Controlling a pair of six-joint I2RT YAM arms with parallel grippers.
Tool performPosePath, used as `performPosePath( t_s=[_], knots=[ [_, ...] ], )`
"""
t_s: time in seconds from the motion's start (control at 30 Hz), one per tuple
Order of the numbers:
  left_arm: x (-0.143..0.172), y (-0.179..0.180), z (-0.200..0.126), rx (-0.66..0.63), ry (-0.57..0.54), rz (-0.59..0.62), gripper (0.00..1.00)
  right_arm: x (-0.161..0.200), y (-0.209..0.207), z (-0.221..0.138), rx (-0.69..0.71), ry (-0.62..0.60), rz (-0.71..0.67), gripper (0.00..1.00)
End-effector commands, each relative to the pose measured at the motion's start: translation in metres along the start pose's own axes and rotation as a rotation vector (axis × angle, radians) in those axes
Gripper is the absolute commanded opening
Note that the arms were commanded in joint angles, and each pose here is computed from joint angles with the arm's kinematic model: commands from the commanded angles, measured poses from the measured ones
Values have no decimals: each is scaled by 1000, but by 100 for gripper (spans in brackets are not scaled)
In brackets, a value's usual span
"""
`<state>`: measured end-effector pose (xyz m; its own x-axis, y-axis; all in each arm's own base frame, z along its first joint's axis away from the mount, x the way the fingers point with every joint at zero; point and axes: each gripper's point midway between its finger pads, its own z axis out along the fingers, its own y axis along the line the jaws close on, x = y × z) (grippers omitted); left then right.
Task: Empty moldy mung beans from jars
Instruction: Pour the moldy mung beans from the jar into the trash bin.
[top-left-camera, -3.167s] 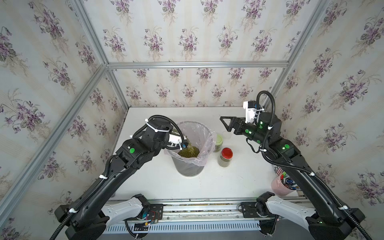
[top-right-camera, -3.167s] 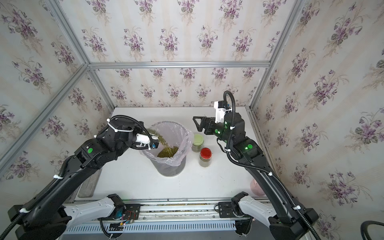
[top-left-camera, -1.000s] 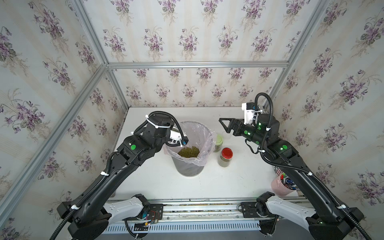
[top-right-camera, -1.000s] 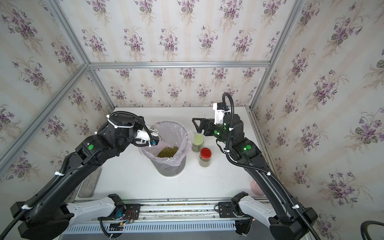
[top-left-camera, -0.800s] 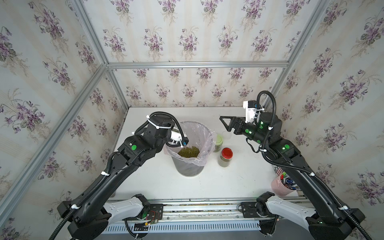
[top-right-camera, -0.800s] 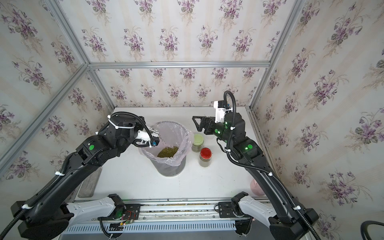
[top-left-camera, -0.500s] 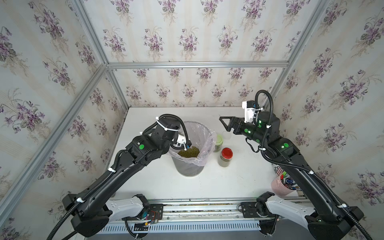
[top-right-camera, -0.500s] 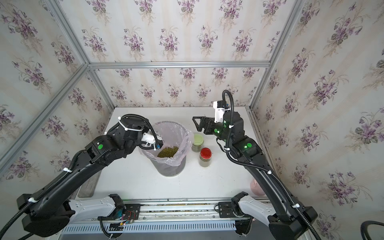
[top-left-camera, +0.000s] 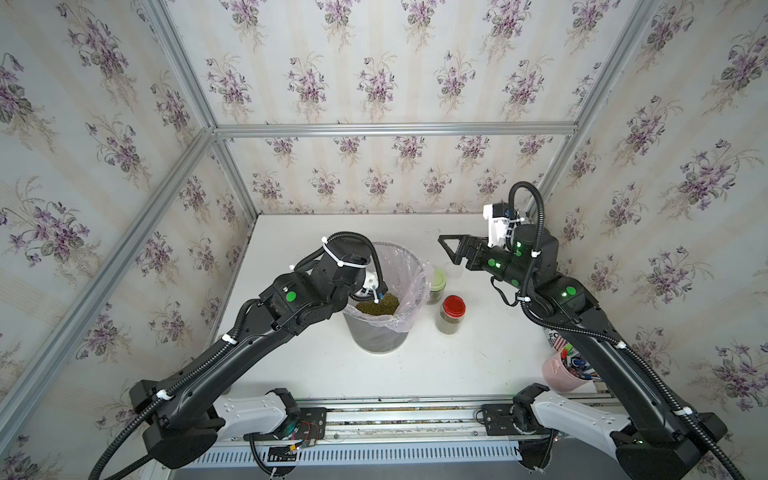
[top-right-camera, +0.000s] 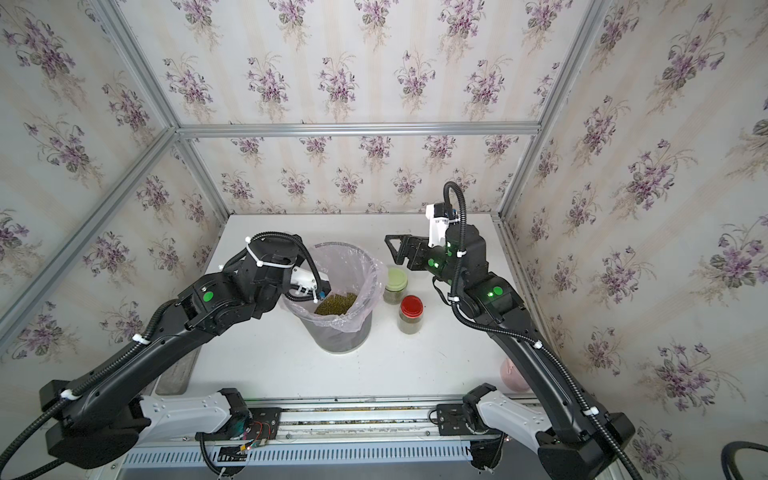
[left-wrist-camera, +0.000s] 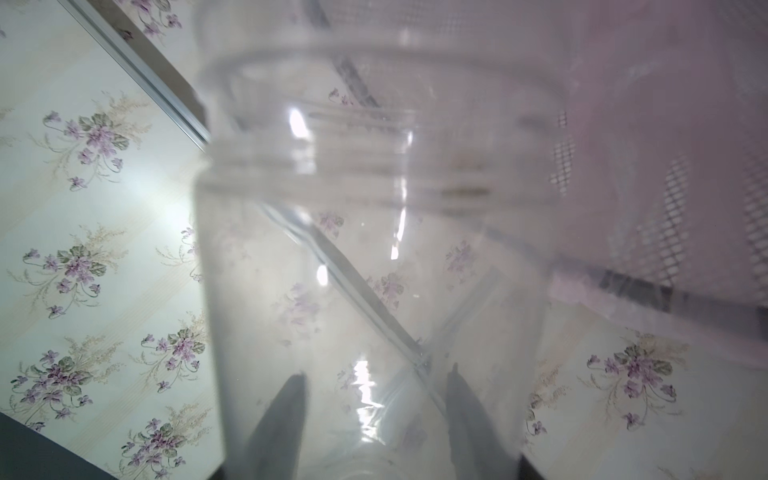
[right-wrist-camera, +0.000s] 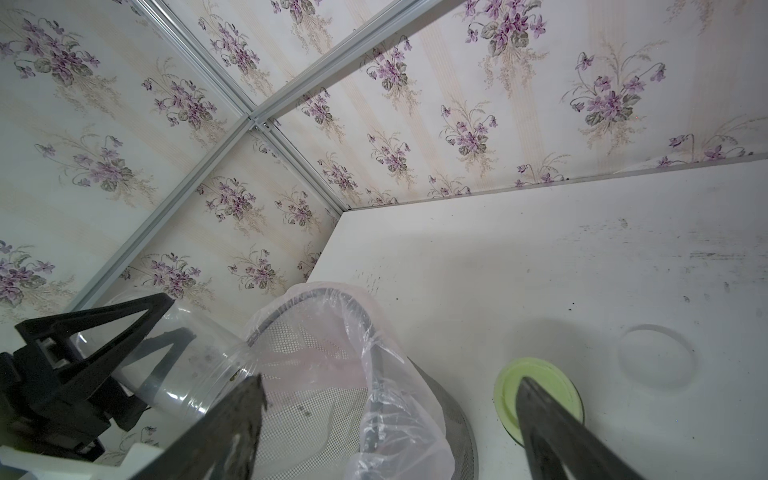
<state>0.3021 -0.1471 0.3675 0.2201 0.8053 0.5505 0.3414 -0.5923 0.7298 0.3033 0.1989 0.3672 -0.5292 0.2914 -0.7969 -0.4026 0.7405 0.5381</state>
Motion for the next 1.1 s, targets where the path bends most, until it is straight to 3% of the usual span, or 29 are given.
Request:
performPosePath(
  t_s=[0.0, 0.17, 0.27, 0.33, 0.57, 0.63, 0.73, 0.83, 0.93, 1.07],
  knots=[
    [9, -3, 10, 24, 62, 93, 9, -4, 6, -1, -28, -15, 2, 92],
    [1, 4, 3, -10, 16, 52, 10, -3, 5, -1, -28, -14, 5, 92],
    [4, -3, 10, 27, 64, 91, 8, 0, 2, 2, -15, -5, 3, 92],
    [1, 4, 6, 3, 26, 49, 10, 1, 1, 4, -13, -2, 6, 92],
    [2, 9, -2, -13, 64, 81, 7, 0, 1, 3, -14, -6, 6, 92],
    [-1, 13, -5, -37, 6, 37, 10, 0, -1, 4, -5, -4, 5, 92],
    [6, 5, 3, 4, 71, 70, 7, 0, 1, 7, -17, 0, 6, 92],
    [-2, 10, -3, -33, -6, 18, 11, 0, 1, 8, -13, 6, 9, 92],
    [3, 0, 8, 13, 49, 37, 7, 0, 2, 8, -24, 3, 7, 92],
    [0, 9, 3, -16, 5, -85, 8, 0, -1, 8, -5, 2, 3, 92]
  ],
)
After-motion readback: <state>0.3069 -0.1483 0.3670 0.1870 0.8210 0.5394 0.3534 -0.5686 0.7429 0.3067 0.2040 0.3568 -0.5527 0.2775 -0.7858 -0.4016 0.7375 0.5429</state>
